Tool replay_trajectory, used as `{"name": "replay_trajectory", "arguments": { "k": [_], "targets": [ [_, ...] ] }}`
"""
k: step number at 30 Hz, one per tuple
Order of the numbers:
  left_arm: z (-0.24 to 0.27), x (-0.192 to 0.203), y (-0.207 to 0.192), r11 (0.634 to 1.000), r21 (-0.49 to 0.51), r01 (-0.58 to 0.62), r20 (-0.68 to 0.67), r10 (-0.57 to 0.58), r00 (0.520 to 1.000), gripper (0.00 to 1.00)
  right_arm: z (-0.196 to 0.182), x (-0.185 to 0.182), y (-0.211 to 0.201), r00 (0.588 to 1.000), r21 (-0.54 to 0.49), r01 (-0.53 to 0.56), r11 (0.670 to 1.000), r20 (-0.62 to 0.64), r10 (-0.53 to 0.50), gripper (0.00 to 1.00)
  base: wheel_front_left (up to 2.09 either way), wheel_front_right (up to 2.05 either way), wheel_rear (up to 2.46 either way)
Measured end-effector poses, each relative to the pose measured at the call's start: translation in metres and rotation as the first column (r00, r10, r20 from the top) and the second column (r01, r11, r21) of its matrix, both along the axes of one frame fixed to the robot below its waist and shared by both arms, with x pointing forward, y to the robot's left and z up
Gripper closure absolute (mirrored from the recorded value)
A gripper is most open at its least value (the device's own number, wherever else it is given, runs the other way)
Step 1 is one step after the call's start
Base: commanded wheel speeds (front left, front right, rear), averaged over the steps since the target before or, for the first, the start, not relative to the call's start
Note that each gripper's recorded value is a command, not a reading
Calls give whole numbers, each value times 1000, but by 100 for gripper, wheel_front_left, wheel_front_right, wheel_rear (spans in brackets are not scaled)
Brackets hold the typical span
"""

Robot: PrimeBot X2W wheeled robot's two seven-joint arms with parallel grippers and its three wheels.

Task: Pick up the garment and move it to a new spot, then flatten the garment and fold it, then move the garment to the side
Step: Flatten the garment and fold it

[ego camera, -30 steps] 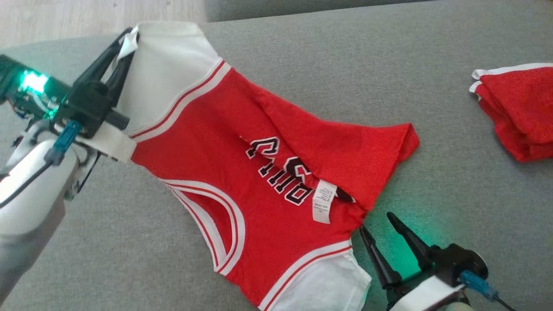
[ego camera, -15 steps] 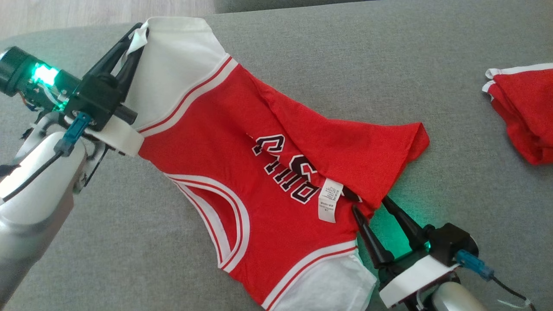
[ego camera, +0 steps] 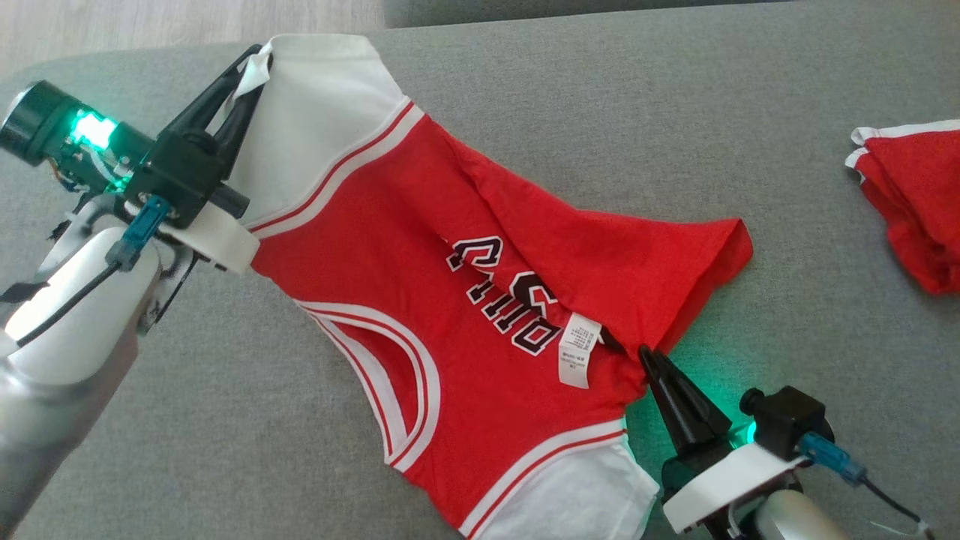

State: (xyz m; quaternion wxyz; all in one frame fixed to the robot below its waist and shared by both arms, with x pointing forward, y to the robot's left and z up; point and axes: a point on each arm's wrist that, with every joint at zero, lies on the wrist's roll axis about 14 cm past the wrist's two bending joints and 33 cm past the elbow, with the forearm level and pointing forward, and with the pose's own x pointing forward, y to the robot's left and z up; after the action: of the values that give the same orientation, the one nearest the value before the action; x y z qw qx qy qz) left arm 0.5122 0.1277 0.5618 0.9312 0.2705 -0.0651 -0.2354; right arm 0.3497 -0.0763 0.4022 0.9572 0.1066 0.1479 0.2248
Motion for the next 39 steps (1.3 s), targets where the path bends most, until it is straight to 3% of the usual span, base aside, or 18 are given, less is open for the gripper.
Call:
{"name": "replay_trajectory", "arguments": {
  "k": [7, 11, 15, 21, 26, 29, 33, 39],
  "targets": [
    [8, -3, -1, 1000, -4, 7, 22, -7, 1000, 100, 7, 5, -8, 999, 2, 31, 1000, 21, -31, 100, 0, 0, 0],
    [23, -8, -7, 999, -13, 31, 67, -30, 997, 100, 39, 18, -25, 988, 20, 86, 996, 125, -88, 100, 0, 0, 0],
    [38, -15, -12, 998, -14, 64, 113, -62, 992, 100, 88, 29, -53, 947, 49, 159, 986, 274, -166, 100, 0, 0, 0],
    [105, -41, -27, 987, -56, 150, 280, -129, 951, 100, 198, 28, -116, 783, 44, 256, 966, 576, -234, 100, 0, 0, 0],
    [190, -72, -35, 955, -148, 256, 464, -162, 871, 100, 294, 21, -153, 600, 43, 294, 955, 769, -220, 100, 0, 0, 0],
    [230, -78, -33, 939, -167, 299, 530, -171, 831, 100, 332, 29, -160, 558, 4, 298, 955, 811, -177, 100, 0, 0, 0],
    [246, -54, -33, 925, -213, 316, 472, -186, 862, 100, 350, 65, -150, 595, -37, 257, 966, 793, -128, 100, 0, 0, 0],
    [210, 32, -33, 962, -191, 196, 297, -134, 945, 100, 333, 155, -132, 712, -73, 206, 976, 695, -98, 100, 0, 0, 0]
  ]
}}
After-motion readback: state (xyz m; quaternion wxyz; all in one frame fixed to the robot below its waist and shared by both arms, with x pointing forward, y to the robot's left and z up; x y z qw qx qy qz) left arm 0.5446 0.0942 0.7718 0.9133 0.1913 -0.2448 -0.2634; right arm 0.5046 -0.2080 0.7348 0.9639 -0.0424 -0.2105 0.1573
